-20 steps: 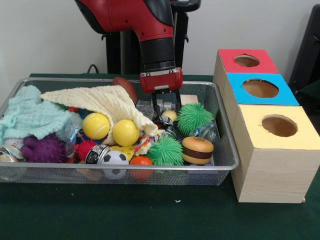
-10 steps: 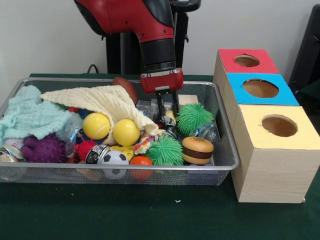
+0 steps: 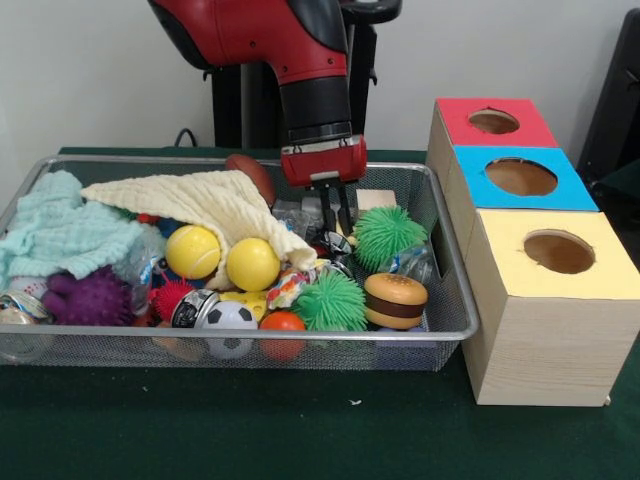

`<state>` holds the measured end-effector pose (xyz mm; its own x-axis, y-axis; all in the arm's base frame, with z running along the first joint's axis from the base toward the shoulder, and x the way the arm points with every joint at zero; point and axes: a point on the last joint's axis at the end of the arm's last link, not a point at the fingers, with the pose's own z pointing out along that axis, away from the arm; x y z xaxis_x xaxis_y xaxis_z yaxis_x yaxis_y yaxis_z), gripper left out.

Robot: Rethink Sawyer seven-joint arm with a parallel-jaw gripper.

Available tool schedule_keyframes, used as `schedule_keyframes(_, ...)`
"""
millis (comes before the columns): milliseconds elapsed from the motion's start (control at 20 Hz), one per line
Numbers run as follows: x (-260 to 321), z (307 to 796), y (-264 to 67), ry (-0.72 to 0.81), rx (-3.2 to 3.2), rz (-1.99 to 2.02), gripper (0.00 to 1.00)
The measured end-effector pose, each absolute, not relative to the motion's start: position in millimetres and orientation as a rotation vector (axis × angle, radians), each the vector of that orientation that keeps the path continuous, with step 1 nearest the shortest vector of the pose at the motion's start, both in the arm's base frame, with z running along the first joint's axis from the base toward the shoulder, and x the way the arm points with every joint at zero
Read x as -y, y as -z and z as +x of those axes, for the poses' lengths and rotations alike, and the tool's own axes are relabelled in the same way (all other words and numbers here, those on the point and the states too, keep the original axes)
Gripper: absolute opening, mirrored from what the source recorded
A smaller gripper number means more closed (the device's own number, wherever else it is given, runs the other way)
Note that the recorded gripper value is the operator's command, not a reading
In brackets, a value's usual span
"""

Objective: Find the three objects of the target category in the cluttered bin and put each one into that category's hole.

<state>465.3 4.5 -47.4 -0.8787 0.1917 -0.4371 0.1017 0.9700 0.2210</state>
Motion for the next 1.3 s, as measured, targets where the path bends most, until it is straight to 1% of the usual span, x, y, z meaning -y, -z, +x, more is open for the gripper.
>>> schedule_keyframes(400, -6, 471, 36, -0.257, -2.644, 0.192, 0.00)
schedule_keyframes(500, -7, 471, 29, -0.258, -2.662, 0.191, 0.00)
schedule_keyframes(600, -11, 469, 14, -0.263, -2.719, 0.188, 0.00)
schedule_keyframes(1300, -23, 469, -37, -0.299, -2.870, 0.186, 0.00)
